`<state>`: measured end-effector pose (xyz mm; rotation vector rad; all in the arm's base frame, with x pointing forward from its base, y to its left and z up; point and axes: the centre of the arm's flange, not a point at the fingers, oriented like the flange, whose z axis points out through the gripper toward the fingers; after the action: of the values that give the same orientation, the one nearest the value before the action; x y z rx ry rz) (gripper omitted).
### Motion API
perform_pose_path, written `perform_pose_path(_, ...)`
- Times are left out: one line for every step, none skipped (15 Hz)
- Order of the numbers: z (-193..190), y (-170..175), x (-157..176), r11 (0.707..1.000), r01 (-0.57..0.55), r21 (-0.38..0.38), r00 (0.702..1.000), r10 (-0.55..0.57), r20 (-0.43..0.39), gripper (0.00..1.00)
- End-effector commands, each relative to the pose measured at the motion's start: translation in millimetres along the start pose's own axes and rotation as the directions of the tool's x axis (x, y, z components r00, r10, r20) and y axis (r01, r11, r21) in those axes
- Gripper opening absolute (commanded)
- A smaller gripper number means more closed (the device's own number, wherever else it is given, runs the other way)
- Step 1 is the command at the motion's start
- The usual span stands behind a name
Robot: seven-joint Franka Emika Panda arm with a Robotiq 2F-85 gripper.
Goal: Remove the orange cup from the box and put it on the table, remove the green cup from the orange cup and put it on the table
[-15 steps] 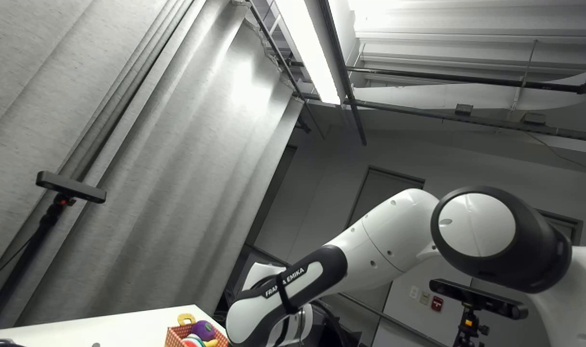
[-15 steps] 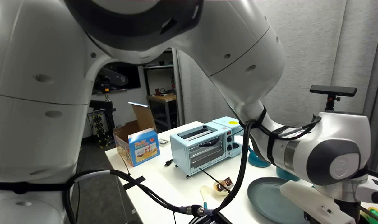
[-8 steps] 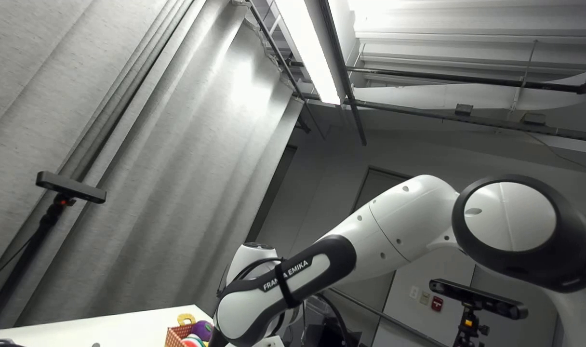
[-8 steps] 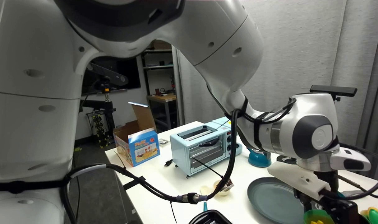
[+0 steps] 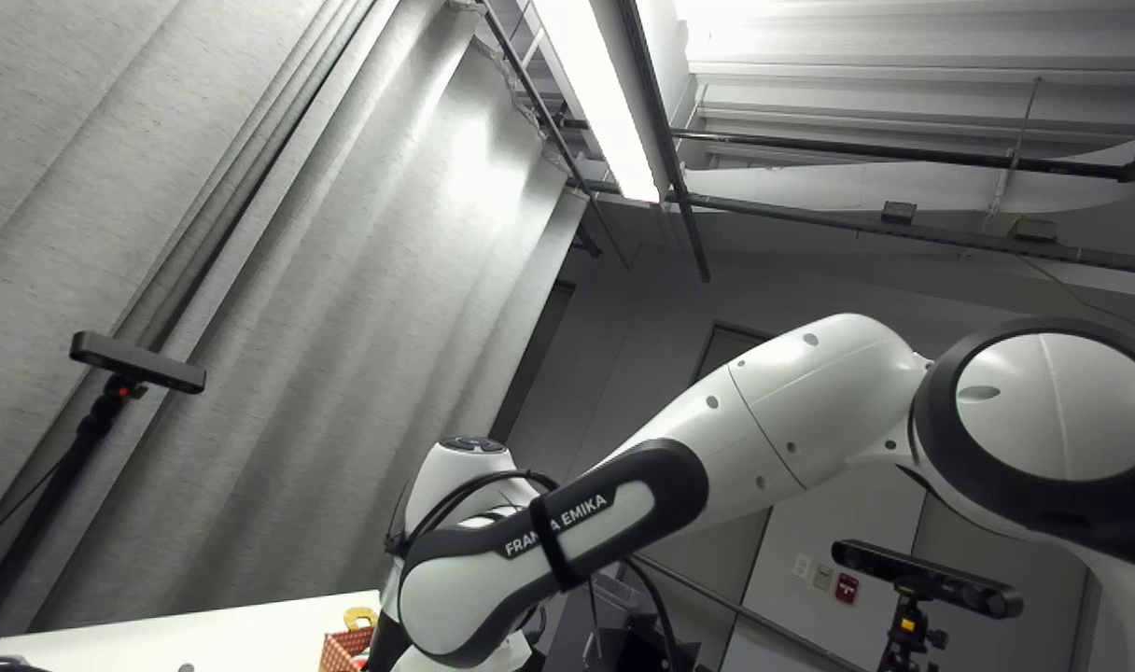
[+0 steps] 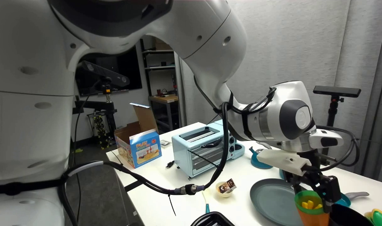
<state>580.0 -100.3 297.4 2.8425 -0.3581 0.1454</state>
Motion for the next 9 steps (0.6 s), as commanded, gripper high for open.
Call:
perform_pose_path(-28,-15,-1,0.999,0.019,-0.043,1.0,-0.02,-0.007,0.57)
perform_pose_path(-32,-21,0,0.998,0.03,-0.049,0.999,-0.031,-0.008,0.57)
perform_pose_path(-36,-25,1,0.998,0.04,-0.053,0.999,-0.041,-0.01,0.57)
perform_pose_path(-39,-30,3,0.997,0.054,-0.058,0.998,-0.054,-0.01,0.57)
perform_pose_path(-42,-35,5,0.996,0.066,-0.062,0.998,-0.067,-0.01,0.57)
perform_pose_path(-44,-40,8,0.995,0.076,-0.063,0.997,-0.077,-0.011,0.57)
perform_pose_path(-46,-46,10,0.994,0.086,-0.063,0.996,-0.086,-0.009,0.57)
perform_pose_path(-47,-51,12,0.994,0.095,-0.06,0.995,-0.096,-0.008,0.57)
perform_pose_path(-47,-56,13,0.993,0.103,-0.06,0.995,-0.104,-0.005,0.57)
